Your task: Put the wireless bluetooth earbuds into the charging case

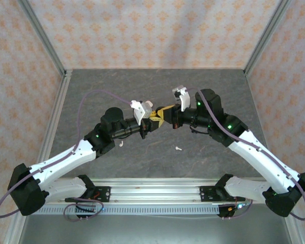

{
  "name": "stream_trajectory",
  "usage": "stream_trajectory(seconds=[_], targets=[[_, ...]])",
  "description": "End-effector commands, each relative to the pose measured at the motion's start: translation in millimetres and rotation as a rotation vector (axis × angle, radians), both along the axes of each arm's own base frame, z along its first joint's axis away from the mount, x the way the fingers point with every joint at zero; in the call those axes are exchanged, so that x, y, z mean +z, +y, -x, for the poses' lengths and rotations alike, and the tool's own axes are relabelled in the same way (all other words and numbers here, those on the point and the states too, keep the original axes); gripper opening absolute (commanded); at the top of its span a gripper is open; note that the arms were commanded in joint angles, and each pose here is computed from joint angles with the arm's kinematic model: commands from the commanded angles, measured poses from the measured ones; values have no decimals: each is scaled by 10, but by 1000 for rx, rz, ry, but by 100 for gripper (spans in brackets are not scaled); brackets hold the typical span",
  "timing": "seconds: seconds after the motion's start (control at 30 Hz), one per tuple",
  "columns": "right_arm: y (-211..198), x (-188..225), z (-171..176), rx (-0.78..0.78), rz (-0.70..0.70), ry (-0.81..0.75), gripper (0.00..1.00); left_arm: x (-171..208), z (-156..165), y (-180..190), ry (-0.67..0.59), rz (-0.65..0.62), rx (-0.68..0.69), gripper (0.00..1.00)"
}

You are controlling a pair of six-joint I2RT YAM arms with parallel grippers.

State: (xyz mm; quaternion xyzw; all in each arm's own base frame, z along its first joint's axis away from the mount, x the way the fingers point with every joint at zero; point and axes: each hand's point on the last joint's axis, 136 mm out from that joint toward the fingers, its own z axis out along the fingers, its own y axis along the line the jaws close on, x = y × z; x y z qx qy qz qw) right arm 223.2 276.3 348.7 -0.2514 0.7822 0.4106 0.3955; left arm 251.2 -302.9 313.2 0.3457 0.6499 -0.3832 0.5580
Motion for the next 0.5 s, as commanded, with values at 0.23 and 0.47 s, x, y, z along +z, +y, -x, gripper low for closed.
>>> stream_trajectory(seconds=[0.23, 0.47], targets=[[36, -15, 57, 25, 15, 23, 27, 298, 9, -31, -50, 62, -10, 0], [17, 115, 12, -17, -2, 43, 43, 264, 15, -20, -45, 59, -7, 0]])
